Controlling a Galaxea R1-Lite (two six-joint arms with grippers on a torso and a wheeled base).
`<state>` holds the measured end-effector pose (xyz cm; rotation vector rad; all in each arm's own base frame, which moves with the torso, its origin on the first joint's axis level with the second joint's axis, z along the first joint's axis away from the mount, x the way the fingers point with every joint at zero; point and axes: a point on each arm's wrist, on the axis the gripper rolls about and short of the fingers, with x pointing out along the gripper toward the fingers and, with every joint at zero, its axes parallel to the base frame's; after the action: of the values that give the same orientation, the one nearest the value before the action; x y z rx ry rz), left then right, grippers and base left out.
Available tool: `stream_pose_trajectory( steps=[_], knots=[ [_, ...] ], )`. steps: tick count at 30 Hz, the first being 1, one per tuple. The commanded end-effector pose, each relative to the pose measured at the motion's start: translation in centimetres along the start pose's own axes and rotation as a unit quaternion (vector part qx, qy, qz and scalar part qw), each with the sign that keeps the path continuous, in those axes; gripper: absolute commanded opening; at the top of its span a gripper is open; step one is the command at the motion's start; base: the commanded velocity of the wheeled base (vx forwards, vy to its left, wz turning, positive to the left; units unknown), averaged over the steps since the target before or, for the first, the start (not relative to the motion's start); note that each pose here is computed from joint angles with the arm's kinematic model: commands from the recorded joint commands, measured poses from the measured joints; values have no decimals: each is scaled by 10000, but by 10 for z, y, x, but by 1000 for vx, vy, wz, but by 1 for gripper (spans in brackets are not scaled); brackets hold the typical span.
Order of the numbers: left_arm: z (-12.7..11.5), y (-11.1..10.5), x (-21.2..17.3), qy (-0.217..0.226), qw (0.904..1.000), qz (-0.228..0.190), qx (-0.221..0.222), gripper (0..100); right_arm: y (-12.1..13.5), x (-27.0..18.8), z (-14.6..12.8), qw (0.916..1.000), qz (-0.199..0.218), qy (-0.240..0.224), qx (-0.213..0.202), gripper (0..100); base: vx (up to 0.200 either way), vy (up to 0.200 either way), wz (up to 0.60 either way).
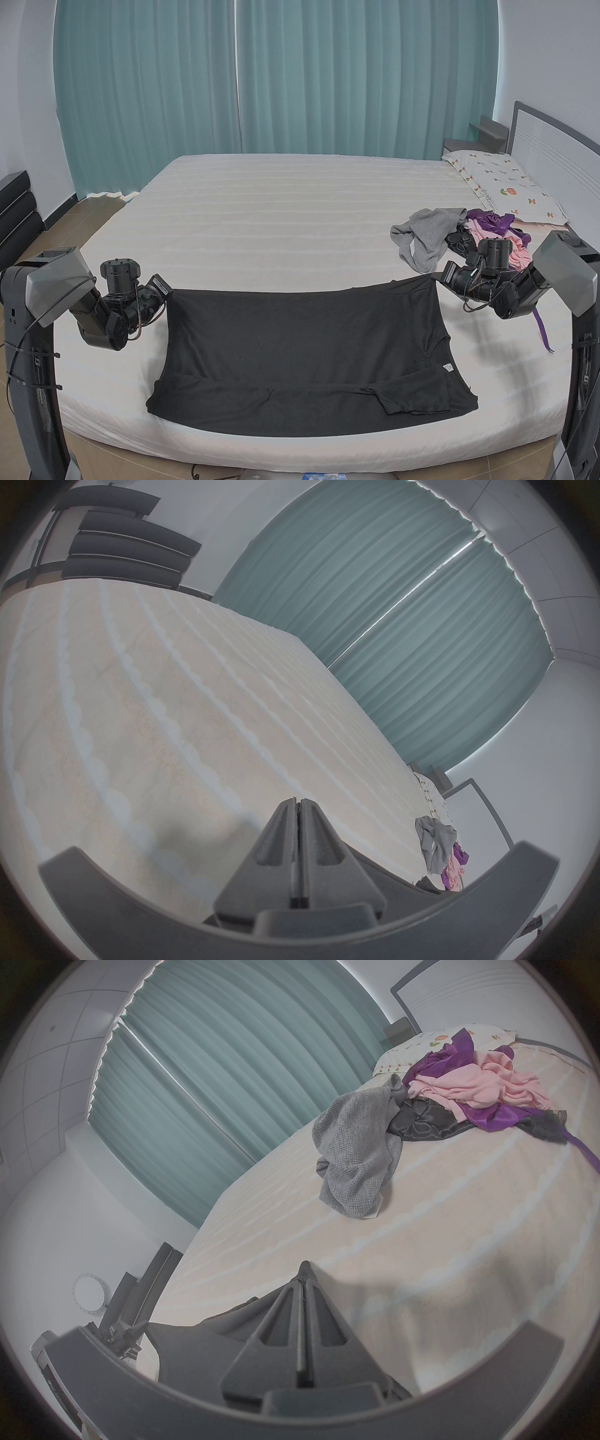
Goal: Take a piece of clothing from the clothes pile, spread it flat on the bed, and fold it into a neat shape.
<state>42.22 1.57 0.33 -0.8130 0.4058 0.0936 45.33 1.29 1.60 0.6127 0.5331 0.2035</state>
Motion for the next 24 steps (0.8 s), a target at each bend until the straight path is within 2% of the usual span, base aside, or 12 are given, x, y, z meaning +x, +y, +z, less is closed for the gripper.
stream_pose_trajectory(
  steps=[1,11,14,20,24],
  knots=[
    [0,-1,-16,102,9999,49,-11,0,1,-17,-5,9998,58,188,53,0,0,0,0],
    [-4,-4,-34,208,9997,118,-13,0,-2,-49,-15,9983,123,533,211,0,0,0,0],
    [-10,0,-38,310,9993,201,-22,0,-7,-56,-26,9968,53,742,279,0,0,0,0],
    [-14,4,-51,423,9985,334,-33,0,-14,-68,-34,9971,38,681,338,0,0,0,0],
    [-17,8,-57,488,9979,428,-49,0,-17,-76,-46,9962,61,797,337,0,0,0,0]
  ],
)
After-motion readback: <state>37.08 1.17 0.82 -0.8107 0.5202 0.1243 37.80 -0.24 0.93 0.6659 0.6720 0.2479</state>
